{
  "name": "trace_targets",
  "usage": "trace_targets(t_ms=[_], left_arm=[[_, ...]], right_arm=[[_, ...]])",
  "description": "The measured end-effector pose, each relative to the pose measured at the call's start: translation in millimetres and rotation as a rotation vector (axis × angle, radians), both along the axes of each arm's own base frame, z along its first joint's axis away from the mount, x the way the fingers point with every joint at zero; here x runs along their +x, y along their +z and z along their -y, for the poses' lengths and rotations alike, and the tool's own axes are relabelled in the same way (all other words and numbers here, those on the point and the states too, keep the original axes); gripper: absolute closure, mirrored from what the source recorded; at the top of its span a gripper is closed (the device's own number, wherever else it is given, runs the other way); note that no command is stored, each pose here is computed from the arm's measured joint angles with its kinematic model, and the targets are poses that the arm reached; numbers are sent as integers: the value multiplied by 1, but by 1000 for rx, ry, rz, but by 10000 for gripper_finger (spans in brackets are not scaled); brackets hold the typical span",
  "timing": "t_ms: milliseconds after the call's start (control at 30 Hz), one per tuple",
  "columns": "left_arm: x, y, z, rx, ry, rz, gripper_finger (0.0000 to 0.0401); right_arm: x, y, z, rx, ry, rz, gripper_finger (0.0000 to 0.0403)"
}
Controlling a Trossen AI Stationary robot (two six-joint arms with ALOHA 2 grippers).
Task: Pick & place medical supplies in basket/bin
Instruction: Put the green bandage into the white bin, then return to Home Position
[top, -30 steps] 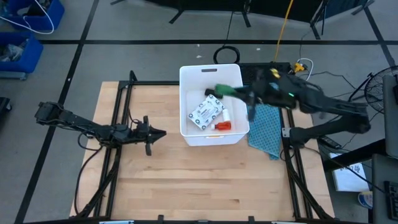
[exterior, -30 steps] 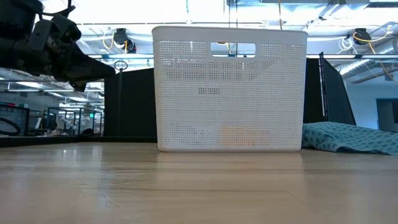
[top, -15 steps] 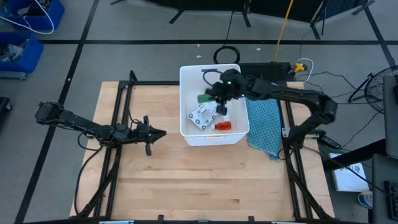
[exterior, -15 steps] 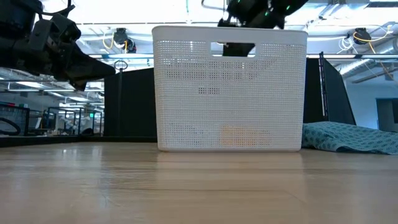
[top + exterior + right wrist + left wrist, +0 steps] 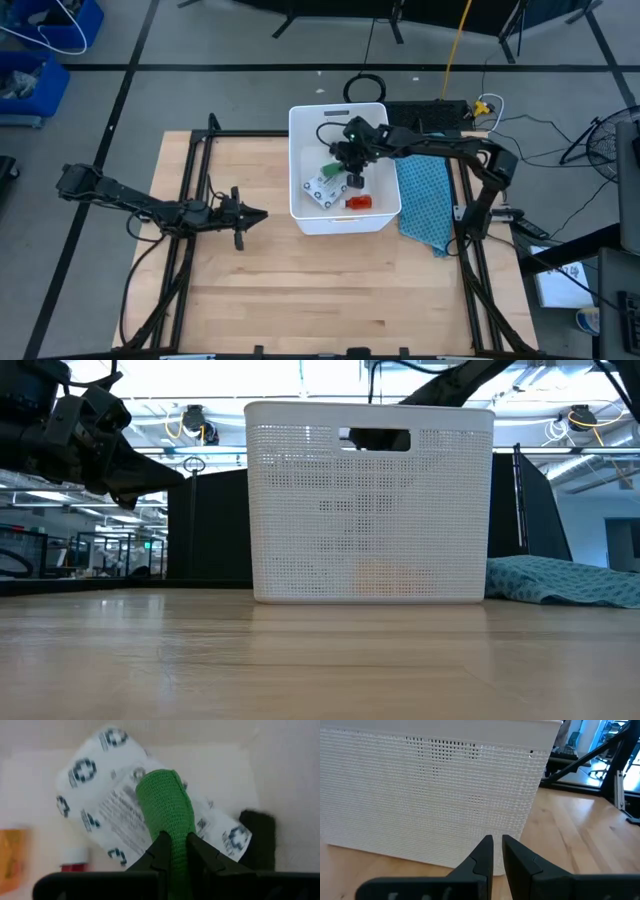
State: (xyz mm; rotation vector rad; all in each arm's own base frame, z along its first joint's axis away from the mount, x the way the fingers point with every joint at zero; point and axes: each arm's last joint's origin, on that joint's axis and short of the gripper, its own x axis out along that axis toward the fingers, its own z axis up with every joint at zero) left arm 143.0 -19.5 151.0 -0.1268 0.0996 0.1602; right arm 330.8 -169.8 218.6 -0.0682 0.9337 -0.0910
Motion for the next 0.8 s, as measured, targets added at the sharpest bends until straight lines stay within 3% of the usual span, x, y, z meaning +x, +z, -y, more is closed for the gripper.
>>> trace_targets(t_ms=[267,633,800], left_arm=[[0,0,0,8,1,-2,359],[0,0,0,19,-2,-4,359],[0,-1,0,22,-2,-10,359]], right_arm=[[-6,-11,12,43,-46,-50,341],[-8,2,12,22,-110,-6,199],[-15,21,10,-43,-162,28,170]])
